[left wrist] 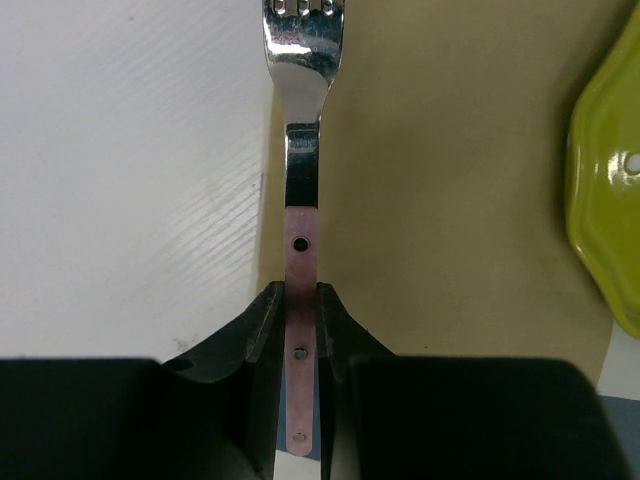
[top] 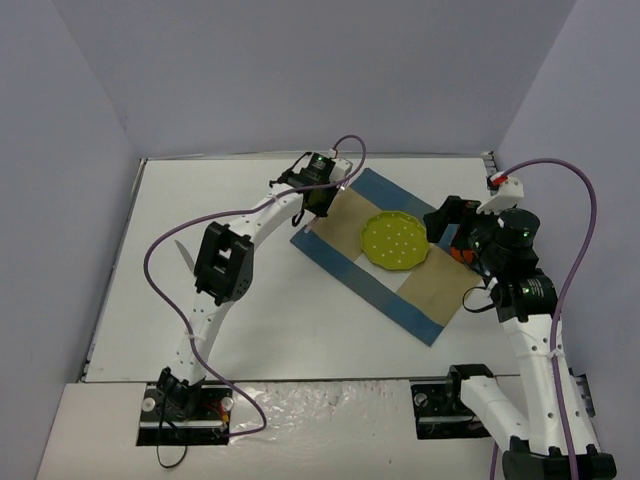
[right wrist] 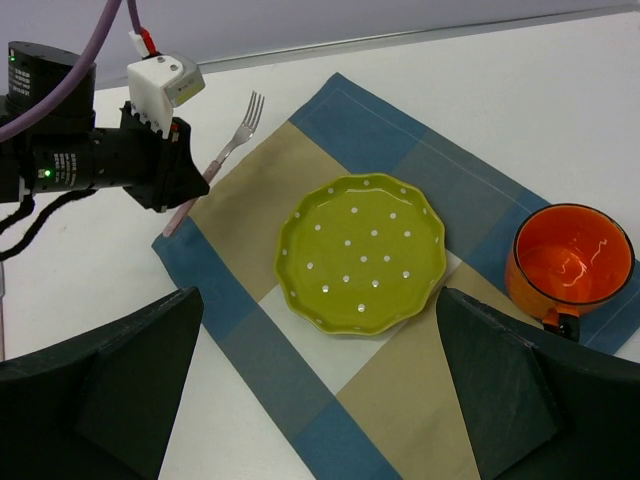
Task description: Set the dinner table for one person
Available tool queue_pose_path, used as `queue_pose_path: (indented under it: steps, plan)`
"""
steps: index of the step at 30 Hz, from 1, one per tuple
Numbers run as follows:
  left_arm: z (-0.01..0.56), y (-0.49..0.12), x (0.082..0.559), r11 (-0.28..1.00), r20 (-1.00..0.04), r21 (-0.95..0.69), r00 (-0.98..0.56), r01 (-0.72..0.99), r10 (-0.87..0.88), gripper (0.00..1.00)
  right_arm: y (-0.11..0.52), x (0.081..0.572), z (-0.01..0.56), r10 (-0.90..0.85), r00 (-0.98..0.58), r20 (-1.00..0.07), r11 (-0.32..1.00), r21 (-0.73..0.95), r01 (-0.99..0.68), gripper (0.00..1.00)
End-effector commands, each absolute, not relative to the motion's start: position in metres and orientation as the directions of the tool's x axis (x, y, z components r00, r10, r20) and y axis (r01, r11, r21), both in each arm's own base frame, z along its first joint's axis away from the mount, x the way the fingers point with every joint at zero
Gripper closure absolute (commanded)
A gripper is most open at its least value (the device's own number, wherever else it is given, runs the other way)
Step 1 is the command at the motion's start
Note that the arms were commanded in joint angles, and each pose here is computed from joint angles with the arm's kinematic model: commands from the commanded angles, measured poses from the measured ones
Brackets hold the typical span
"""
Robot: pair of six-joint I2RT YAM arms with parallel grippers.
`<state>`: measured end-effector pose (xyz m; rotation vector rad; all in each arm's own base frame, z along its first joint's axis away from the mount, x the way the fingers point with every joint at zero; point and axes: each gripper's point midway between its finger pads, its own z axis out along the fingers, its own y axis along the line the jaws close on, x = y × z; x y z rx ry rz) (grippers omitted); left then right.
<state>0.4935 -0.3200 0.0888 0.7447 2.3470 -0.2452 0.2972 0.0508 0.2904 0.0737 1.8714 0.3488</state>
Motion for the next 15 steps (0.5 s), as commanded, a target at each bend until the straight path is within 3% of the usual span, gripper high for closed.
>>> queue_pose_path:
  steps: [1,15]
  plan:
    - [0.142,-0.347,0.5,0.793,-0.735,0.011,-0.532,0.61,0.419,1.0,0.052,0.293,0.319,0.222,-0.259,-0.94,0.953,0.265,-0.146,0.0]
    - [0.097,-0.367,0.491,0.771,-0.683,0.002,-0.562,0.637,0.466,1.0,0.044,0.274,0.317,0.213,-0.257,-0.943,0.963,0.248,-0.11,0.0]
